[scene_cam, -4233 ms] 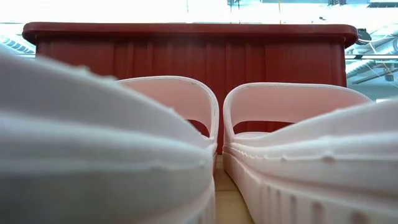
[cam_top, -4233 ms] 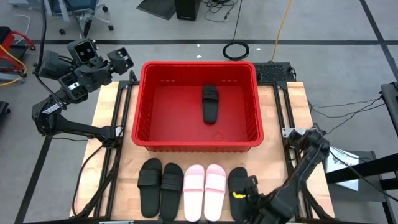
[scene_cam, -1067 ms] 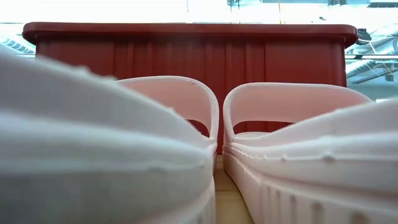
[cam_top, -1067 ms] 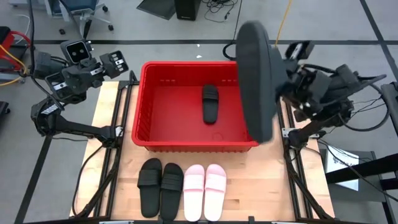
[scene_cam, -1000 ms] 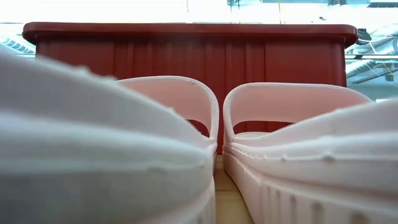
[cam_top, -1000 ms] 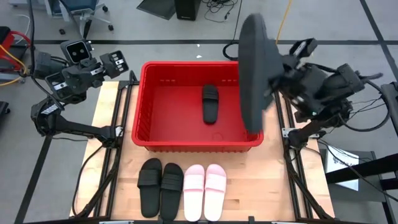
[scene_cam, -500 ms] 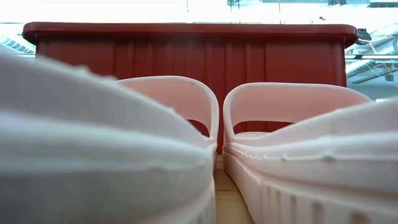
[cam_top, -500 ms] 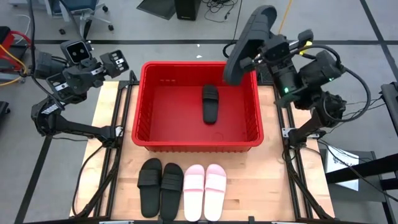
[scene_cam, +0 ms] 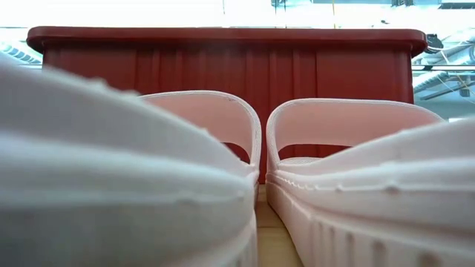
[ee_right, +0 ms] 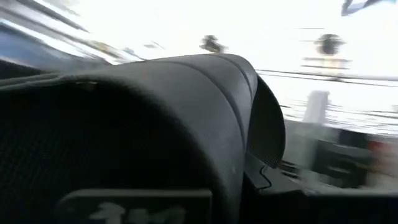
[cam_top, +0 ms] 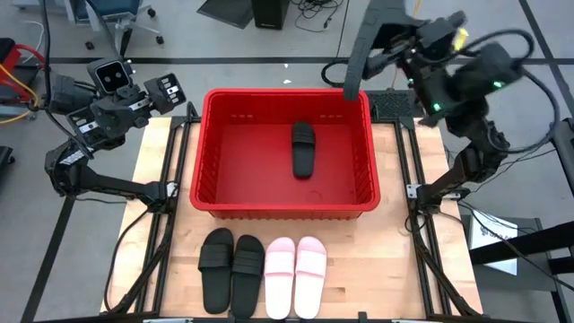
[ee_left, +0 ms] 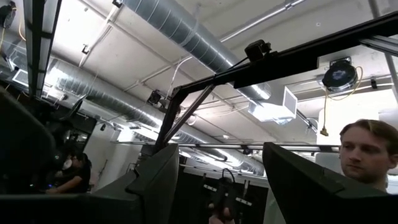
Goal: Pick and place slides into bin
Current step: Put the black slide into the red bin
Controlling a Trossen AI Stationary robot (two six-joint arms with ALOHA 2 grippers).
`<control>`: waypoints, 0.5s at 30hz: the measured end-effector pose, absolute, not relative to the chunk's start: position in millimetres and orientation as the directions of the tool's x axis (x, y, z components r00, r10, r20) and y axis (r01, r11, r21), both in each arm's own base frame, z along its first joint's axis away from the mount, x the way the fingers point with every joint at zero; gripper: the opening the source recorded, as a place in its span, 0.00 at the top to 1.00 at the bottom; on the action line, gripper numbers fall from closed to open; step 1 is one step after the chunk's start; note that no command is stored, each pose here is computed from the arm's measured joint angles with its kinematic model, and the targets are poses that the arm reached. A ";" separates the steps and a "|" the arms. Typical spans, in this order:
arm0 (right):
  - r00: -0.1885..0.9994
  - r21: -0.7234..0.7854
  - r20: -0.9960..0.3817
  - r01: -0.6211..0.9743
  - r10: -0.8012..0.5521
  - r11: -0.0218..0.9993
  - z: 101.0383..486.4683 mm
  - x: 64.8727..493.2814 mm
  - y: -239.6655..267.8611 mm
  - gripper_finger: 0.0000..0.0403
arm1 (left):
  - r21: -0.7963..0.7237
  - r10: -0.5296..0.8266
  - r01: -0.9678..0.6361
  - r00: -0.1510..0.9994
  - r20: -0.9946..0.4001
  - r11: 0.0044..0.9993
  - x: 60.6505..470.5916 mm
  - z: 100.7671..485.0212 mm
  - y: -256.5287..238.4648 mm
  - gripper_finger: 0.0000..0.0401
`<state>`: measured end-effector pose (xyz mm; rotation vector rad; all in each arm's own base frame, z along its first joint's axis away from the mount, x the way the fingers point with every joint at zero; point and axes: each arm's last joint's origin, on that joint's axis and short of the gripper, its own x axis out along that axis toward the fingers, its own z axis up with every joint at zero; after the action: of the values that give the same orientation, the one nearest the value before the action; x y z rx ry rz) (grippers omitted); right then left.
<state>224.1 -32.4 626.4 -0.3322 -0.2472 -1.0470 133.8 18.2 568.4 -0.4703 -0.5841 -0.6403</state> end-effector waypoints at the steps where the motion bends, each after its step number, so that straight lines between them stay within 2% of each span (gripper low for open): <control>1: 0.522 -0.125 0.360 0.848 -0.773 0.515 622.9 227.7 -38.5 0.98 | -0.225 -0.416 0.669 0.654 0.632 0.709 133.8 568.4 18.2 0.40; 5: 0.692 -0.086 0.245 0.713 -0.679 0.696 603.4 233.6 -68.1 0.98 | -0.225 -0.418 0.670 0.653 0.631 0.707 133.7 568.4 18.1 0.40; 8: 0.758 -0.090 0.106 0.652 -0.643 0.753 586.5 237.2 -87.2 0.98 | -0.222 -0.434 0.679 0.651 0.623 0.700 133.7 568.1 17.7 0.40; 15: 0.701 -0.192 -0.267 0.634 -0.661 0.749 542.4 246.6 -108.4 0.98 | -0.218 -0.451 0.688 0.648 0.614 0.692 133.6 567.8 17.2 0.40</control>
<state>246.6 -108.4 542.4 -0.0883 0.3309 -0.7217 133.6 17.2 567.8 -0.4625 -0.5564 -0.6746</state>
